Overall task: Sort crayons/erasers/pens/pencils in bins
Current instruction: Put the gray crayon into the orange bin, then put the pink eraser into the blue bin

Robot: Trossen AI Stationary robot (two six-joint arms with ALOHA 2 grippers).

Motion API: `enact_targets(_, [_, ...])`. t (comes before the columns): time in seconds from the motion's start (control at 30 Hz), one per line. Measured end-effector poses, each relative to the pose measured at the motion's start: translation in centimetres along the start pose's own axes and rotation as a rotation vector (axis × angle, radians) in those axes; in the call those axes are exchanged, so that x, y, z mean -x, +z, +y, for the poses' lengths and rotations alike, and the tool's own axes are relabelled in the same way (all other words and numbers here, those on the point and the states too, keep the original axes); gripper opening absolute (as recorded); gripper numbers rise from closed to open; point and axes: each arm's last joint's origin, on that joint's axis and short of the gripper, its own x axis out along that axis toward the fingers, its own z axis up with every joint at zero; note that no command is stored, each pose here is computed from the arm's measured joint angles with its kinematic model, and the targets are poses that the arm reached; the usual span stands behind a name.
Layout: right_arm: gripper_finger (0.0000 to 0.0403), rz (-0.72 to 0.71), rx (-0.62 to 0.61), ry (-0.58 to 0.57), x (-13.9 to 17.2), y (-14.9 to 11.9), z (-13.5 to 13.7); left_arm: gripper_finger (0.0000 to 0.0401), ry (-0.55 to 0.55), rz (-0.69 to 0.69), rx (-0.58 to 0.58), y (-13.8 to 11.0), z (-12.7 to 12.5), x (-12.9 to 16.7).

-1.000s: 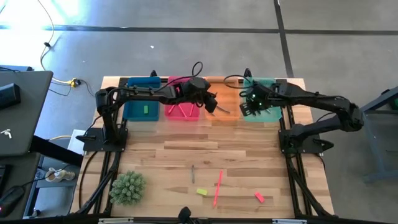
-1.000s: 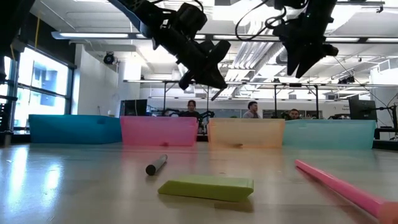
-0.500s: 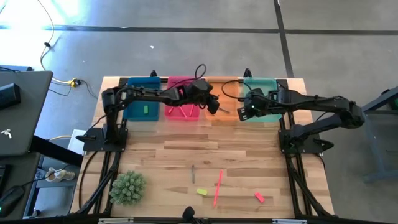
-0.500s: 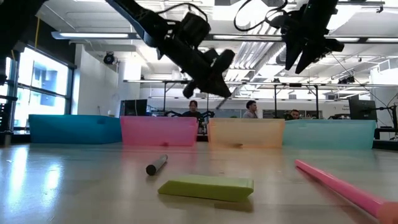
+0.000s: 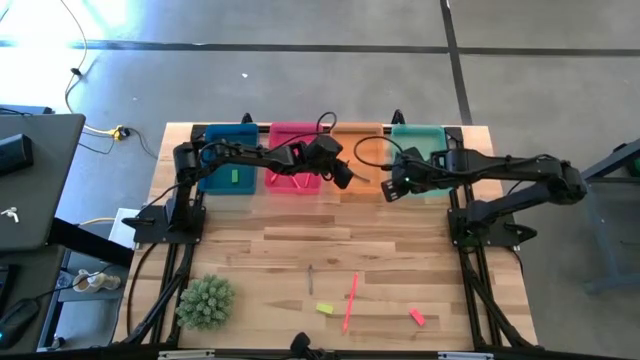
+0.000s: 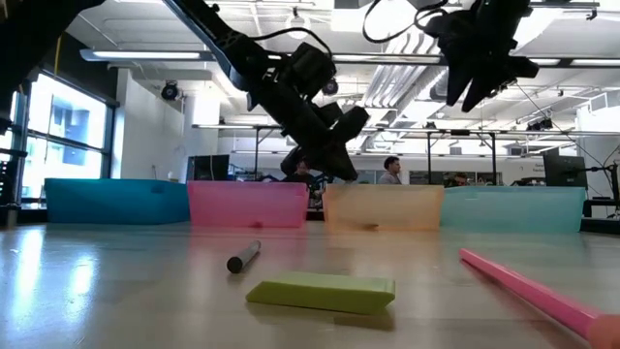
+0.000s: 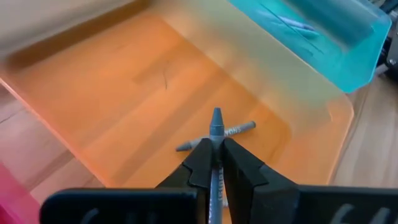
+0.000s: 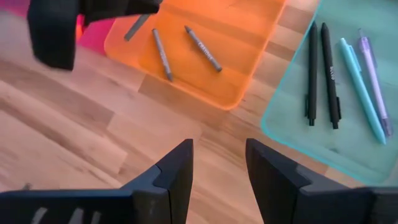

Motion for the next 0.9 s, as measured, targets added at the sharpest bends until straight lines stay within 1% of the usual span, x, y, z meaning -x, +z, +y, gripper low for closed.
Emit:
enact_targets(0.13, [0.0140, 0.011, 0.035, 0.020, 0.3, -0.8, 0.5, 0.0034, 0.003, -0.004, 0.013, 0.1, 0.2, 0.0])
enact_targets(0.4, [0.0140, 0.048, 0.042, 0.067, 0.8, -2.4, 1.5, 0.0105, -0.001, -0.004, 0.015, 0.2, 0.3, 0.0])
enact_targets(0.5, [0.0140, 0.074, 0.045, 0.088, 1.1, -3.1, 1.9, 0.0126, -0.025, -0.011, 0.024, 0.9, 0.7, 0.5])
enact_targets(0.6, [0.0140, 0.101, 0.056, 0.107, 1.4, -3.8, 2.2, 0.0139, -0.090, -0.026, 0.004, 2.2, 1.1, 1.7])
enact_targets(0.7, [0.0140, 0.111, 0.077, 0.123, 1.7, -4.6, 2.5, 0.0142, -0.148, -0.044, -0.024, 3.6, 1.6, 3.3])
enact_targets(0.8, [0.0140, 0.121, 0.091, 0.137, 2.0, -5.2, 2.8, 0.0141, -0.156, -0.064, -0.049, 4.8, 1.8, 5.4])
enact_targets(0.9, [0.0140, 0.154, 0.084, 0.154, 2.2, -5.9, 3.0, 0.0138, -0.133, -0.065, -0.096, 5.7, 2.2, 7.7])
